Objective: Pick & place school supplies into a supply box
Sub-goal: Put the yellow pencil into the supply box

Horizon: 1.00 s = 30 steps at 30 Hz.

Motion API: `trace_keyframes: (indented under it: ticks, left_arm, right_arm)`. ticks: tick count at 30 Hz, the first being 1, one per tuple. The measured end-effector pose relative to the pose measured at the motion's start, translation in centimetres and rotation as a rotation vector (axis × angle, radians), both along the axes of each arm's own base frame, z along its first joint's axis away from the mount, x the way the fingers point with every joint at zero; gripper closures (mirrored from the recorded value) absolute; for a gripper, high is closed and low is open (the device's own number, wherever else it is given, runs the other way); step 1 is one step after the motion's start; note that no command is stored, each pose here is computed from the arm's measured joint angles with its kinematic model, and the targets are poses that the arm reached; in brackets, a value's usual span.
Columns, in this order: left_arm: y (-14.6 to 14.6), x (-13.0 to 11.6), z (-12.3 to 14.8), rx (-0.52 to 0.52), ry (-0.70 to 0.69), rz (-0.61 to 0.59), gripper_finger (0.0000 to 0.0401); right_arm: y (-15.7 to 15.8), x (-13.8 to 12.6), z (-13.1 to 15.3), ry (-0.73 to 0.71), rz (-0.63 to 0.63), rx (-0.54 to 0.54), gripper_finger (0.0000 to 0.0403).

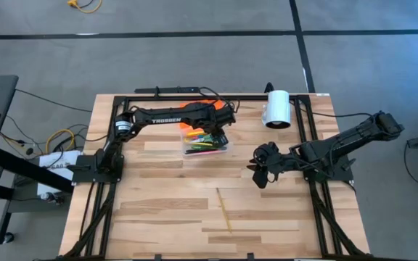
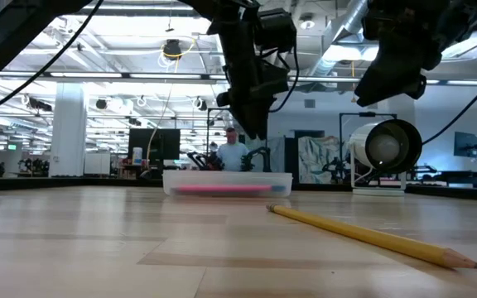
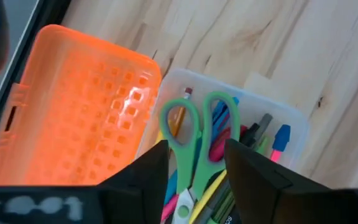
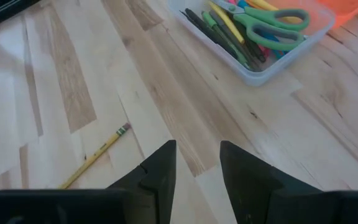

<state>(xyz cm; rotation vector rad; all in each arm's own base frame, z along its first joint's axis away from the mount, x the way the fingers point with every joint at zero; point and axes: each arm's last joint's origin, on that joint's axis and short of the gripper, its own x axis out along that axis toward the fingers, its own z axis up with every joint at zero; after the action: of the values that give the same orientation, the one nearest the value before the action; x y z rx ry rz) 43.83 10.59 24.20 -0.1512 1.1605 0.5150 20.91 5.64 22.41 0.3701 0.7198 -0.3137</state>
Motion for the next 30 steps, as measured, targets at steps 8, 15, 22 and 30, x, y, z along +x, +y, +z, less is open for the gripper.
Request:
trace_keyframes:
  ticks: [8,15,22,30]
  left_arm:
    - [0.3,-0.1,-0.1,-0.087,-0.009,-0.062,0.0241]
    - [-3.2,-1.6,0.1,-0.267,0.167,-0.369,0.0247]
    - [-6.3,-2.1,0.7,-0.233,0.248,-0.596,0.0248]
    - [-7.1,-3.6,4.3,-0.222,0.152,-0.683,0.0248]
  right_arm:
    - [0.0,0.0,0.0,-0.010,-0.024,0.027,0.0285]
    - [1.0,0.3,0.5,-0.090,-0.028,0.104,0.0285]
    - [2.2,0.9,-0.1,-0.116,-0.071,0.145,0.0285]
    - [5.3,4.2,-3.4,-0.165,-0.022,0.242,0.0285]
